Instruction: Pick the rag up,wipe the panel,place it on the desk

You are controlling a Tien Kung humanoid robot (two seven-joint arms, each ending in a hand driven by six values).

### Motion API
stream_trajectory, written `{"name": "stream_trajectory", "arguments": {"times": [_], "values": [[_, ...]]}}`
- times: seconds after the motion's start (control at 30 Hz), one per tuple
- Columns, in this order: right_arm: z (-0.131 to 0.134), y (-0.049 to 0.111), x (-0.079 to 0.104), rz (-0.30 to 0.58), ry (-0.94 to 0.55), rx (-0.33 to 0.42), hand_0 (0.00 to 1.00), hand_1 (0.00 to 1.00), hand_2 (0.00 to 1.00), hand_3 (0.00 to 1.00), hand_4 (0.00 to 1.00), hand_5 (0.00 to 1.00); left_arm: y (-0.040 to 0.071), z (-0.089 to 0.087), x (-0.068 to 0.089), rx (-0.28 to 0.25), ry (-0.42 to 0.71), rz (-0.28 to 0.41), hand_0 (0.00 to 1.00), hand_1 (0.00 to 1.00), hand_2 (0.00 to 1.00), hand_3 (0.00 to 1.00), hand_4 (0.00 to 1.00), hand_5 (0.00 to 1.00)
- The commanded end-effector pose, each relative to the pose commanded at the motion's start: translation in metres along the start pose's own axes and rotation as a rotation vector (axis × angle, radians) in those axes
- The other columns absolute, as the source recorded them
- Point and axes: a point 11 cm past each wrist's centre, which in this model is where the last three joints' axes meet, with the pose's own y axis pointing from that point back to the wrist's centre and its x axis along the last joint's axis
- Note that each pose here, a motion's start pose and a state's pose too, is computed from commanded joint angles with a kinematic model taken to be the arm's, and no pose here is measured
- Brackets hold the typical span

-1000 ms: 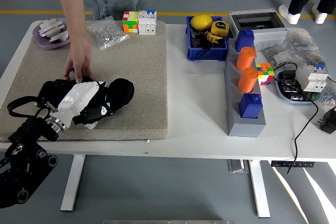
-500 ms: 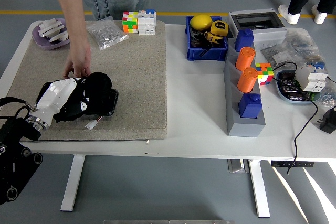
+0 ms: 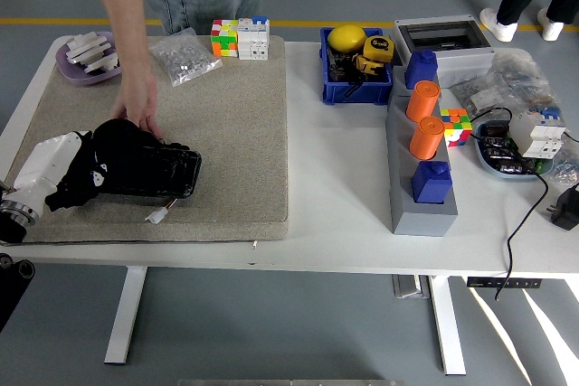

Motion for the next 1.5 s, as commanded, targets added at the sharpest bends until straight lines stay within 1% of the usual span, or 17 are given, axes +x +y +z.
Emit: {"name": "stream_trajectory", "arguments": {"times": [0.07, 0.13, 0.27, 0.43, 0.67, 0.77, 0.87, 0.93, 1.0, 1.07, 1.13, 1.23, 1.4, 1.5], "values": [[0.0, 0.0, 0.0, 0.0, 0.0, -0.001, 0.737, 0.659, 0.684, 0.596, 0.993, 0.476, 0.001, -0.007, 0.001, 0.017, 0.002, 0.002, 0.272, 0.196, 0.587, 0.396, 0.002, 0.002], [0.0, 0.0, 0.0, 0.0, 0.0, -0.001, 0.737, 0.659, 0.684, 0.596, 0.993, 0.476, 0.002, -0.015, 0.005, 0.044, 0.004, 0.011, 0.272, 0.196, 0.587, 0.396, 0.002, 0.002], [-0.001, 0.0, 0.0, 0.0, 0.0, 0.0, 0.737, 0.659, 0.684, 0.596, 0.994, 0.476, 0.003, -0.027, 0.013, 0.076, -0.001, 0.032, 0.273, 0.205, 0.589, 0.394, 0.002, 0.002], [-0.001, 0.0, -0.001, -0.002, 0.001, 0.001, 0.737, 0.656, 0.684, 0.596, 0.994, 0.476, 0.003, -0.036, 0.023, 0.105, 0.004, 0.059, 0.273, 0.211, 0.589, 0.397, 0.002, 0.002], [-0.003, 0.0, -0.002, -0.004, -0.001, 0.005, 0.737, 0.655, 0.684, 0.597, 0.995, 0.477, 0.006, -0.056, 0.033, 0.162, 0.002, 0.08, 0.274, 0.214, 0.588, 0.401, 0.002, 0.002], [-0.003, 0.0, -0.002, -0.003, -0.002, 0.003, 0.737, 0.655, 0.684, 0.597, 0.995, 0.477, 0.007, -0.062, 0.036, 0.178, 0.005, 0.087, 0.274, 0.214, 0.588, 0.401, 0.002, 0.002], [-0.003, 0.0, -0.002, -0.003, -0.004, 0.002, 0.737, 0.654, 0.684, 0.597, 0.996, 0.478, 0.007, -0.063, 0.037, 0.183, 0.008, 0.094, 0.272, 0.215, 0.587, 0.401, 0.002, 0.002], [-0.003, 0.0, -0.002, -0.004, -0.002, 0.003, 0.737, 0.654, 0.684, 0.597, 0.996, 0.478, 0.007, -0.061, 0.037, 0.176, 0.007, 0.092, 0.272, 0.215, 0.587, 0.401, 0.002, 0.002], [-0.003, 0.0, -0.002, -0.004, -0.003, 0.004, 0.737, 0.653, 0.684, 0.597, 0.998, 0.479, 0.006, -0.056, 0.036, 0.158, 0.005, 0.092, 0.268, 0.216, 0.587, 0.401, 0.002, 0.002], [-0.003, 0.0, -0.003, -0.004, -0.003, 0.004, 0.737, 0.653, 0.684, 0.597, 0.998, 0.479, 0.004, -0.049, 0.036, 0.137, 0.002, 0.092, 0.268, 0.216, 0.587, 0.401, 0.002, 0.002], [-0.003, 0.0, -0.003, -0.004, -0.004, 0.004, 0.737, 0.653, 0.684, 0.597, 0.998, 0.479, 0.002, -0.038, 0.036, 0.106, -0.001, 0.096, 0.268, 0.216, 0.587, 0.401, 0.002, 0.002], [-0.003, 0.0, -0.002, -0.003, -0.006, 0.004, 0.737, 0.651, 0.684, 0.597, 0.998, 0.48, 0.0, -0.028, 0.034, 0.079, 0.0, 0.096, 0.272, 0.213, 0.586, 0.4, 0.002, 0.002], [-0.003, 0.0, -0.001, 0.0, -0.008, 0.006, 0.737, 0.65, 0.684, 0.598, 0.998, 0.48, -0.001, -0.015, 0.025, 0.044, 0.0, 0.071, 0.272, 0.215, 0.586, 0.403, 0.002, 0.002], [-0.003, 0.0, 0.0, 0.002, -0.007, 0.005, 0.737, 0.65, 0.684, 0.598, 0.998, 0.48, -0.002, -0.003, 0.015, 0.013, 0.0, 0.044, 0.272, 0.215, 0.586, 0.403, 0.002, 0.002]]}}
